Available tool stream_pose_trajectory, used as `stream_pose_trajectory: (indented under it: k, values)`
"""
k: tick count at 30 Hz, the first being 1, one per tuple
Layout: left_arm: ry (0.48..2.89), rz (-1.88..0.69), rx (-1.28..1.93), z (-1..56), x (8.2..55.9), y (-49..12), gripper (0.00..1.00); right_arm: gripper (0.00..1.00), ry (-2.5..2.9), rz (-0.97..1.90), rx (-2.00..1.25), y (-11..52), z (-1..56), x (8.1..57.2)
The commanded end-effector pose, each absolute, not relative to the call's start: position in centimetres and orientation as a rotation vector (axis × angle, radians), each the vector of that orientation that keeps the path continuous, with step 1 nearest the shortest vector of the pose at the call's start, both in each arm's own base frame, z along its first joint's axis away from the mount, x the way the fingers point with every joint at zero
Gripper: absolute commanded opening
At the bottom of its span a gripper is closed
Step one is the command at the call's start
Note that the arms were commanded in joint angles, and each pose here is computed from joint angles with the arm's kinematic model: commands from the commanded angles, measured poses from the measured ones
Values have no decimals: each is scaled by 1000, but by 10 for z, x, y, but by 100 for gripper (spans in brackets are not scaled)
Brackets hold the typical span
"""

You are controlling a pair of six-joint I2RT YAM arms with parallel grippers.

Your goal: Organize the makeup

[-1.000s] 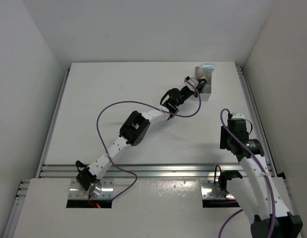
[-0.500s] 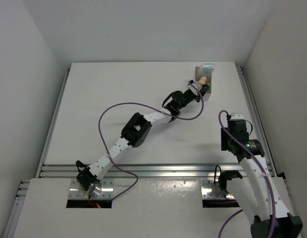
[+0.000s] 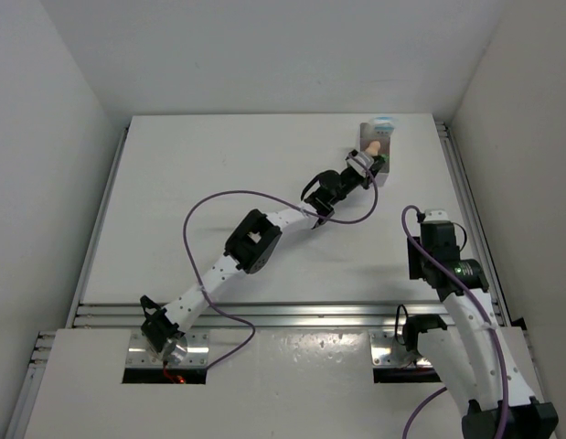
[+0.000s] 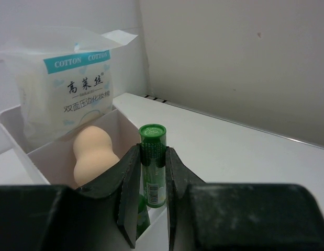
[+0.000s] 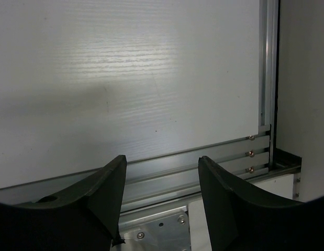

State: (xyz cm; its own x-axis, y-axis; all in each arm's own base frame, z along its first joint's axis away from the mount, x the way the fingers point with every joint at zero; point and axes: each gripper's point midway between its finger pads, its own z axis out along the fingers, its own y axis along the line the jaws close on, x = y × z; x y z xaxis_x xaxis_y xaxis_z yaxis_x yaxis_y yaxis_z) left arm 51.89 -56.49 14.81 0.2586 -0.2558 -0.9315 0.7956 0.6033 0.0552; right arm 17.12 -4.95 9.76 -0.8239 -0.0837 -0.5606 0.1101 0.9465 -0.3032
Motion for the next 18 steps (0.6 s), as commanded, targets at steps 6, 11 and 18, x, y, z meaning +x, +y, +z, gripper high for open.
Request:
stream_pose_trajectory:
  k: [6, 11, 18]
  values:
    - [1001, -715, 548, 154, 517, -564, 0, 58, 2470, -457, 15, -54, 112, 173]
    - [1031, -720, 556, 139, 517, -565, 0, 58, 2474, -479, 3, -56, 115, 169]
    - [997, -735, 564, 162, 512, -566, 40, 59, 2466, -431, -23, -50, 114, 176]
